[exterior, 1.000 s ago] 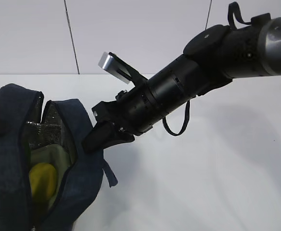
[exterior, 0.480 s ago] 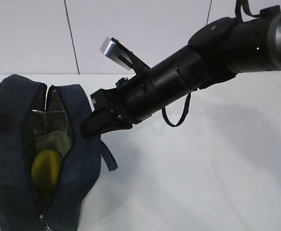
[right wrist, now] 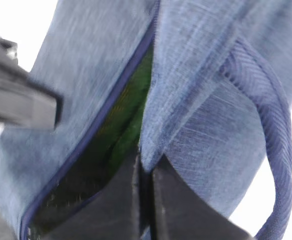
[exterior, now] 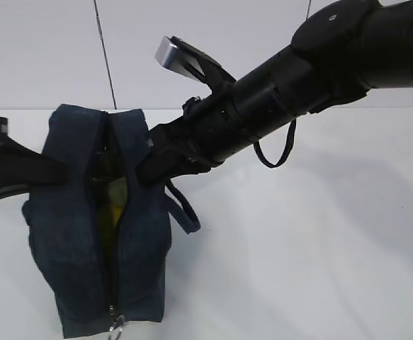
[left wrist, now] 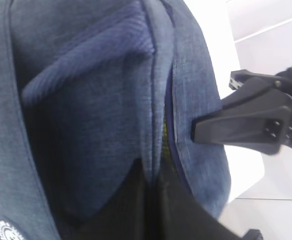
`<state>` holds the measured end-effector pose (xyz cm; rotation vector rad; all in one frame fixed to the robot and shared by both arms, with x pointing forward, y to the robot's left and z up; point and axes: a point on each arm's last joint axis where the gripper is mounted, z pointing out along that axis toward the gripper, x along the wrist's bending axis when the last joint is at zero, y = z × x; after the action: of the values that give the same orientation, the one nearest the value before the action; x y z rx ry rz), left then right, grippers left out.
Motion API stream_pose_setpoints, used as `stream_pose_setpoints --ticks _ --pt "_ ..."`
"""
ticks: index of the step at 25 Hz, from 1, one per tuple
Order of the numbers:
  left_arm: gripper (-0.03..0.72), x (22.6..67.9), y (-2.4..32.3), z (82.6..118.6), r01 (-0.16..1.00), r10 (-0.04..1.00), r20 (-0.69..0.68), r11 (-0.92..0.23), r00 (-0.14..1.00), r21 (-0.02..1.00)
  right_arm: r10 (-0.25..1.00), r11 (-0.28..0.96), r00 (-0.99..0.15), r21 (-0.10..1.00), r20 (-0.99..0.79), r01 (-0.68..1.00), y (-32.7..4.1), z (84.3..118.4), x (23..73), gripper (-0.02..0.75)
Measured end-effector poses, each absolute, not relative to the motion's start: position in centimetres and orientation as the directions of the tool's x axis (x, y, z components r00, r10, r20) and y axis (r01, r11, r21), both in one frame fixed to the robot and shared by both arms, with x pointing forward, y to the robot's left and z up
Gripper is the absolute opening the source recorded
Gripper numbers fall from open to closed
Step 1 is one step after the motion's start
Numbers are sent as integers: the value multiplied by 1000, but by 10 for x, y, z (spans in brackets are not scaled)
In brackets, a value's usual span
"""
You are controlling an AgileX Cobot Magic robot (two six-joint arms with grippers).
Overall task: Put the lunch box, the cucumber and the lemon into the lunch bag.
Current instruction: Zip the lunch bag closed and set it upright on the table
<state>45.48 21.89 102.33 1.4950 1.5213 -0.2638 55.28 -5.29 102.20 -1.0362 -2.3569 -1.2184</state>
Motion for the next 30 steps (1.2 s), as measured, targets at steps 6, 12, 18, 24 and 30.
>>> stream_pose_setpoints --ticks 6,12,18,24,30 --pt "-6 466 192 1010 863 647 -727 208 231 460 537 381 -702 608 467 696 -66 1034 555 10" --pt "-6 489 183 1012 840 650 -706 190 281 509 586 383 -687 600 430 702 -80 1039 559 10" --pt "-6 504 179 1009 833 644 -707 191 293 519 615 398 -692 609 377 686 -84 1040 560 10" --pt "-6 508 169 1000 818 640 -685 150 348 555 672 358 -656 623 345 695 -93 1032 555 9" --pt "-6 509 156 999 774 680 -629 140 378 617 717 311 -619 647 321 696 -101 1027 550 9"
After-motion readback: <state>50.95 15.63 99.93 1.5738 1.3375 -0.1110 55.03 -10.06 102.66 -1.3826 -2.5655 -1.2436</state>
